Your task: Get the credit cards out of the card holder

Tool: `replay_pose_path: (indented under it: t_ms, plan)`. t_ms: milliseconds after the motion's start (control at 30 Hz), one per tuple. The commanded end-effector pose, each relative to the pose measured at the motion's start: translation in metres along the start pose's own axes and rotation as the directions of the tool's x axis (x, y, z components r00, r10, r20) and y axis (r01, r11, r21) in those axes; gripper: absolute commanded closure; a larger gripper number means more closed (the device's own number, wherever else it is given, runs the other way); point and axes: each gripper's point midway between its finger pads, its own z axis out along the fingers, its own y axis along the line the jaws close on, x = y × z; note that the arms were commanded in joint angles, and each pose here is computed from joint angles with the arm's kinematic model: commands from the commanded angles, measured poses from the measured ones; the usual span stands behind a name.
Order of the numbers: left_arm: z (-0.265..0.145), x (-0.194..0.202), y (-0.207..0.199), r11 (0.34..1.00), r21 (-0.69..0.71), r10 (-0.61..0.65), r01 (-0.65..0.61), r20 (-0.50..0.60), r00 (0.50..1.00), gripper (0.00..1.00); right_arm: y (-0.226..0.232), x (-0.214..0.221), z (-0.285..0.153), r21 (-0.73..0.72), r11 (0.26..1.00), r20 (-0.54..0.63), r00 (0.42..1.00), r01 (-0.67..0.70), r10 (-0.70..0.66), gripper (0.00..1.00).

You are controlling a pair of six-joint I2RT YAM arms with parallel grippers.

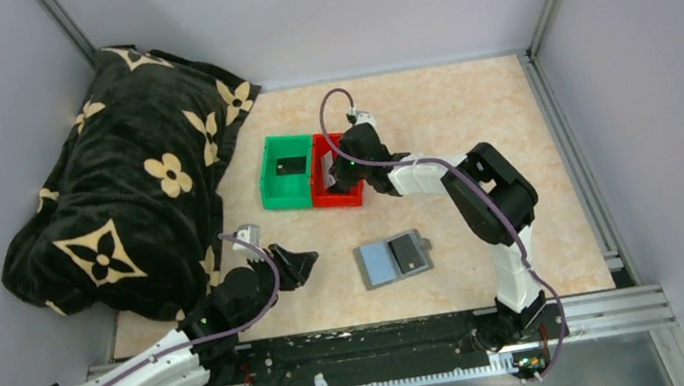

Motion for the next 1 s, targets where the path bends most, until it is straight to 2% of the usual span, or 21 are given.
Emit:
replay_pose_path:
  t_ms: [0,100,200,233,267,333,633,800,867,933,967]
  plan:
    - [0.000,0.001,0.006,1.000,-0.015,0.009,-0.009,0.006,1.000,0.52,0.025,-0.019,0.000,-0.060,0.998,0.057,0.998,0.004,-0.001,1.00]
    - [0.000,0.002,0.007,1.000,-0.016,0.010,-0.010,0.004,1.000,0.52,0.029,-0.020,-0.002,-0.078,0.997,0.055,0.998,0.005,-0.001,1.00]
    - [0.001,0.002,0.006,1.000,-0.016,0.012,-0.012,0.004,1.000,0.53,0.029,-0.021,-0.004,-0.082,0.997,0.061,0.998,0.010,-0.005,0.66]
    - [0.001,0.003,0.007,1.000,-0.018,0.013,-0.013,0.001,1.000,0.52,0.029,-0.022,-0.006,-0.081,0.997,0.065,0.998,0.014,-0.009,0.57]
    - [0.001,0.003,0.007,1.000,-0.017,0.014,-0.014,0.001,1.000,0.52,0.029,-0.023,-0.008,-0.080,0.997,0.072,0.997,0.023,-0.017,0.52]
    - [0.001,0.004,0.007,1.000,-0.017,0.013,-0.013,-0.002,1.000,0.53,0.033,-0.031,-0.016,-0.076,0.996,0.098,0.994,0.056,-0.048,0.50]
    - [0.008,0.009,0.001,1.000,0.009,0.018,-0.018,-0.022,1.000,0.53,0.070,-0.074,-0.070,-0.064,0.973,0.225,0.953,0.221,-0.202,0.52]
    - [0.012,0.012,-0.006,0.999,0.034,0.035,-0.034,-0.039,0.999,0.52,0.082,-0.098,-0.127,-0.072,0.962,0.332,0.916,0.262,-0.225,0.59]
    - [0.013,0.014,-0.010,0.998,0.054,0.045,-0.043,-0.047,0.998,0.53,0.076,-0.103,-0.150,-0.057,0.963,0.368,0.902,0.264,-0.226,0.73]
    - [0.015,0.016,-0.018,0.995,0.090,0.059,-0.053,-0.065,0.996,0.53,0.062,-0.102,-0.169,-0.018,0.966,0.383,0.894,0.260,-0.233,0.99]
    - [0.017,0.018,-0.023,0.992,0.110,0.070,-0.062,-0.074,0.995,0.52,0.049,-0.097,-0.174,0.016,0.967,0.373,0.896,0.255,-0.243,1.00]
